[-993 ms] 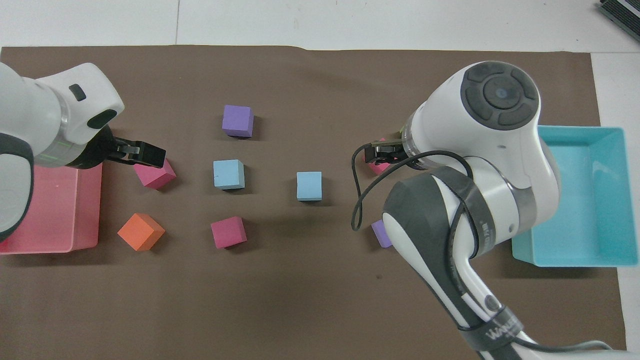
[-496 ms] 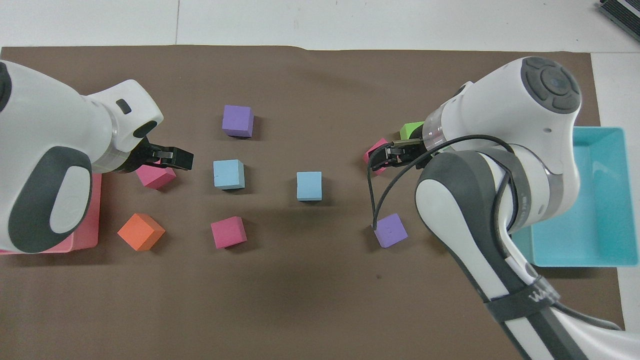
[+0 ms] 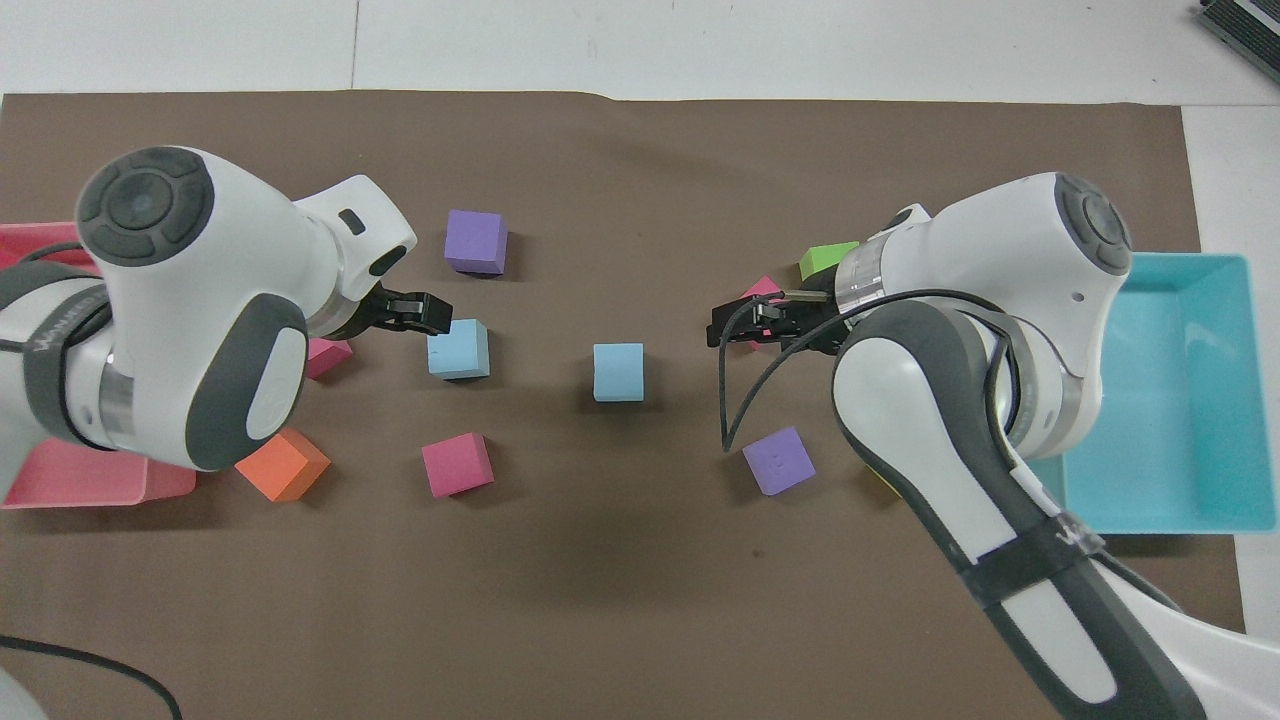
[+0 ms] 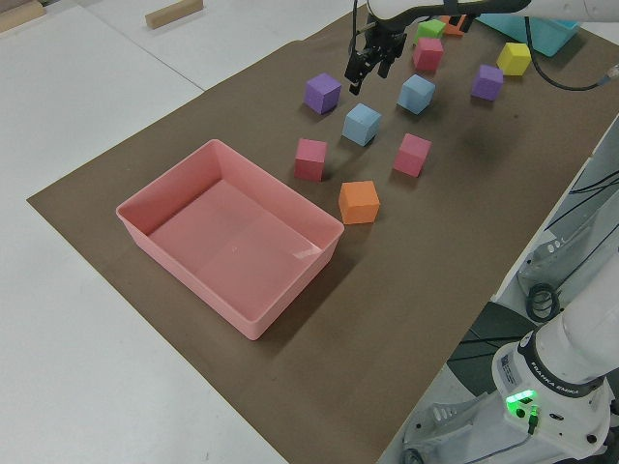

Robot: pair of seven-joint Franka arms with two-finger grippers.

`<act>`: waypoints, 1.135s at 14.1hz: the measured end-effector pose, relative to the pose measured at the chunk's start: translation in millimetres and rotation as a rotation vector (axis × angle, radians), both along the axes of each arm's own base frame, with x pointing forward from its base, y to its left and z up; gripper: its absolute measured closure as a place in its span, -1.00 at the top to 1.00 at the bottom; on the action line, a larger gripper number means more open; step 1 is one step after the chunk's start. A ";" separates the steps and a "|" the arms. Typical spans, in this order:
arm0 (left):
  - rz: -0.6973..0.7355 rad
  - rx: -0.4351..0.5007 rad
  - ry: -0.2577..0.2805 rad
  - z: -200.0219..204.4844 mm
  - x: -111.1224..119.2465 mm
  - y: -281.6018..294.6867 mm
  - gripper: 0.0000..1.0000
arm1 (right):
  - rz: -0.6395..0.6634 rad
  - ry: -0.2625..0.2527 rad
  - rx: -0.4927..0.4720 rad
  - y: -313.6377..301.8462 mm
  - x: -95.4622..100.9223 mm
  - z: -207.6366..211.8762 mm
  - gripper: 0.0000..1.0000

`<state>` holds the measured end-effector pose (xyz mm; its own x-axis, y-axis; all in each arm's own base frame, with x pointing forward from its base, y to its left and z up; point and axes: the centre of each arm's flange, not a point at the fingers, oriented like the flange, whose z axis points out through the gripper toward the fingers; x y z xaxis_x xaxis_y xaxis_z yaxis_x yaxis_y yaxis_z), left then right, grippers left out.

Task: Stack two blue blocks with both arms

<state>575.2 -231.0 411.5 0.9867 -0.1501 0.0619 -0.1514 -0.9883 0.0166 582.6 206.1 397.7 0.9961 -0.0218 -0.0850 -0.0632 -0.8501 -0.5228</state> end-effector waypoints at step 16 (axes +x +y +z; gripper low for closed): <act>0.145 -0.011 -0.020 -70.8 -0.7 1.4 1.00 | -0.082 0.069 0.117 12.2 -11.7 -99.0 -0.98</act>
